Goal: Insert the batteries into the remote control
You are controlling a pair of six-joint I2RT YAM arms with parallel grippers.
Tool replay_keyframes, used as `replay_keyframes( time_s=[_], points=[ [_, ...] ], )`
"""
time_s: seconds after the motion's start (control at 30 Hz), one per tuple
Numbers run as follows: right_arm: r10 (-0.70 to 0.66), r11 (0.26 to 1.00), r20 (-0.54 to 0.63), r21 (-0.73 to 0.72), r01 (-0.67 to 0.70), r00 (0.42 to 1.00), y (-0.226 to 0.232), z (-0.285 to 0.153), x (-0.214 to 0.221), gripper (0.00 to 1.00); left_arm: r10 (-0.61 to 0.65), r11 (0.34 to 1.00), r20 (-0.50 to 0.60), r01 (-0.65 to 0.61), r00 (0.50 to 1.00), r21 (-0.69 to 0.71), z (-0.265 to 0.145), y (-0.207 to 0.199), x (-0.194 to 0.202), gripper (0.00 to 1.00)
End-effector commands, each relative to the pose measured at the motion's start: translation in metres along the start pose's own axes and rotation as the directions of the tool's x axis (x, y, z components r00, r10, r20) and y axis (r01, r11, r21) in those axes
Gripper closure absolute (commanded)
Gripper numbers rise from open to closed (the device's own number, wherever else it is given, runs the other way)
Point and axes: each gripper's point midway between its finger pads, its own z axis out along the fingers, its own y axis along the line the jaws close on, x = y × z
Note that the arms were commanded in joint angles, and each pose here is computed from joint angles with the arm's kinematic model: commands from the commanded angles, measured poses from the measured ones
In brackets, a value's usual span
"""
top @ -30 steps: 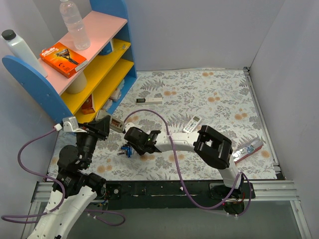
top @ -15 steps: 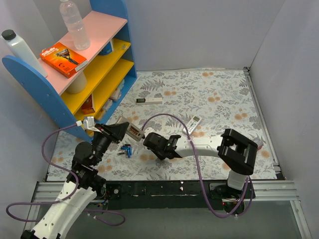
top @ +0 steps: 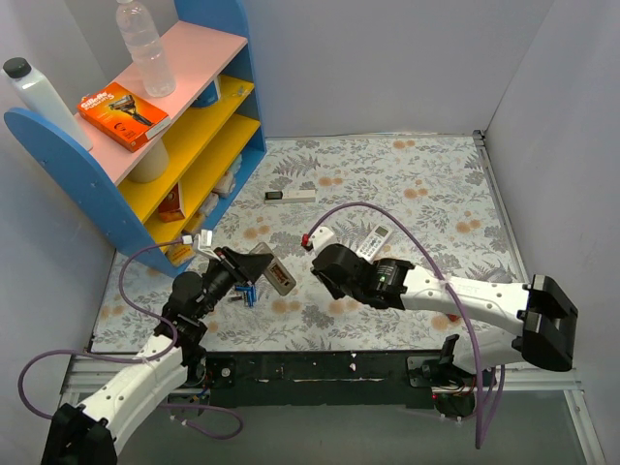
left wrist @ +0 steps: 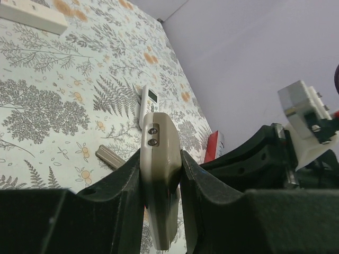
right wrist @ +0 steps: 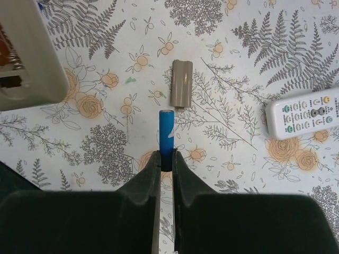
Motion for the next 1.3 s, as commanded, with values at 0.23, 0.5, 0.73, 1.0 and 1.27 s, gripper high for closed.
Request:
replay_keyframes(
  time_s=[0.23, 0.5, 0.73, 1.0, 1.27],
  points=[
    [0.046, 0.986, 0.098, -0.163, -0.029, 0.994, 0.025, -0.032, -0.051, 0.99, -0.029, 0.981, 0.003, 0.028, 1.0, 0.191, 0.014, -0.024, 0.002, 1.0],
    [0.068, 0.971, 0.109, -0.236, -0.041, 0.992, 0.045, -0.034, -0.072, 0.99, -0.03, 0.975, -0.003, 0.03, 1.0, 0.219, 0.023, -0.023, 0.006, 1.0],
    [0.089, 0.963, 0.101, -0.262, -0.06, 0.991, 0.056, -0.026, -0.081, 0.99, -0.027, 0.97, 0.008, 0.025, 1.0, 0.242, 0.024, -0.027, 0.003, 1.0],
    [0.087, 0.958, 0.08, -0.279, -0.061, 0.993, 0.064, -0.018, -0.085, 0.99, -0.035, 0.967, 0.008, 0.032, 0.999, 0.252, 0.022, -0.028, 0.004, 1.0],
    [0.093, 0.958, 0.07, -0.28, -0.07, 0.993, 0.068, -0.014, -0.085, 0.99, -0.059, 0.959, -0.002, 0.057, 0.998, 0.278, 0.017, -0.032, 0.006, 1.0]
  ],
)
